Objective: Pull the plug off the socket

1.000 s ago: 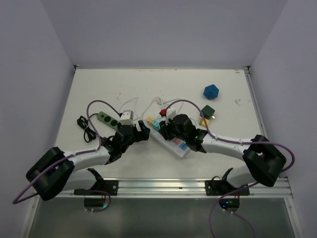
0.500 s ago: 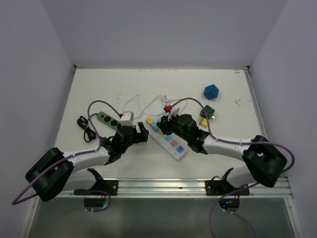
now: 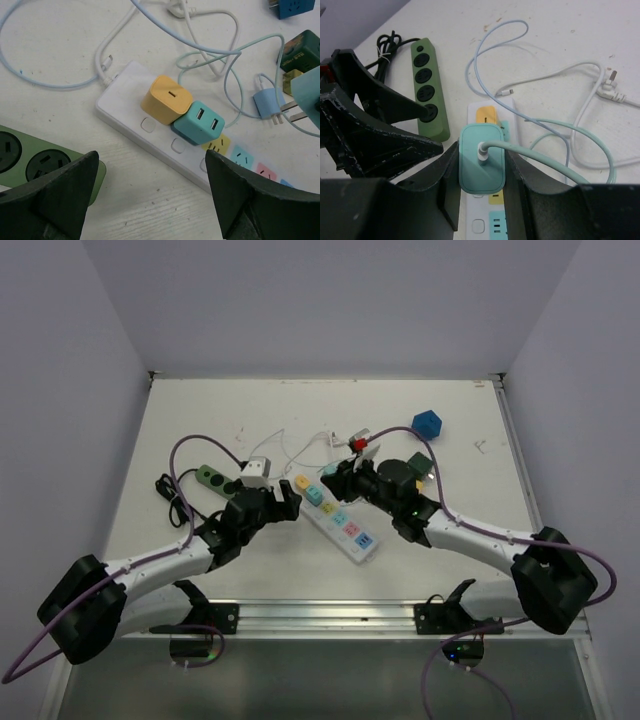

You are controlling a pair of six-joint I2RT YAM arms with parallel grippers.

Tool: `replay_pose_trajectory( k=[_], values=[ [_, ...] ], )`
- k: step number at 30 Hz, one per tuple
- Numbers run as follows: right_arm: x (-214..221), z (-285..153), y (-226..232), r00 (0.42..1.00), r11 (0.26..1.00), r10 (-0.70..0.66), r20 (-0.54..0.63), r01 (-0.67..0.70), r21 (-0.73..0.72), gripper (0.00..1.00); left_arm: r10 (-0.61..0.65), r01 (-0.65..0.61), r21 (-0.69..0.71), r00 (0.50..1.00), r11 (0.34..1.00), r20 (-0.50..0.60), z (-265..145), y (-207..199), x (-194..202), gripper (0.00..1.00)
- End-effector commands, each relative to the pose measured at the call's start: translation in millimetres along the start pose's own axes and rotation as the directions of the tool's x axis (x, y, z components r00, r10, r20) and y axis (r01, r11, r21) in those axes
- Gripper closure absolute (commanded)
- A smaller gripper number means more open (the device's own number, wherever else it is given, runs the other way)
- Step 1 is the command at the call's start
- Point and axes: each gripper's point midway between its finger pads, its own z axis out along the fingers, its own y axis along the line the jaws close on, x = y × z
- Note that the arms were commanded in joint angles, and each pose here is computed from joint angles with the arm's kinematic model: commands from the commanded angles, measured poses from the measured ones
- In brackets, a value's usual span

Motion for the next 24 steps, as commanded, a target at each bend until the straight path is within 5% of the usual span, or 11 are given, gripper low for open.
replay_pose_trajectory(
  k=[1,11,24],
  values=[
    [-42.4,-13.3,12.6,0.994,0.99,0.098,0.051,-0.092,-0.111,1.0,0.043,-0.042,-0.014,0.997,0.999,0.063,-3.2,-6.1,-32.6,0.09],
    [-26.2,-7.7,-89.7,0.96,0.948,0.278,0.016,-0.277,0.156,1.0,0.078,-0.077,-0.036,0.996,0.996,0.031,0.8,-7.4,-39.1,0.08],
    [21.9,50.3,-131.0,0.886,0.888,0.443,-0.14,-0.412,0.202,0.84,0.106,-0.106,-0.017,0.994,0.994,-0.007,1.6,-7.5,-30.1,0.07]
  ],
)
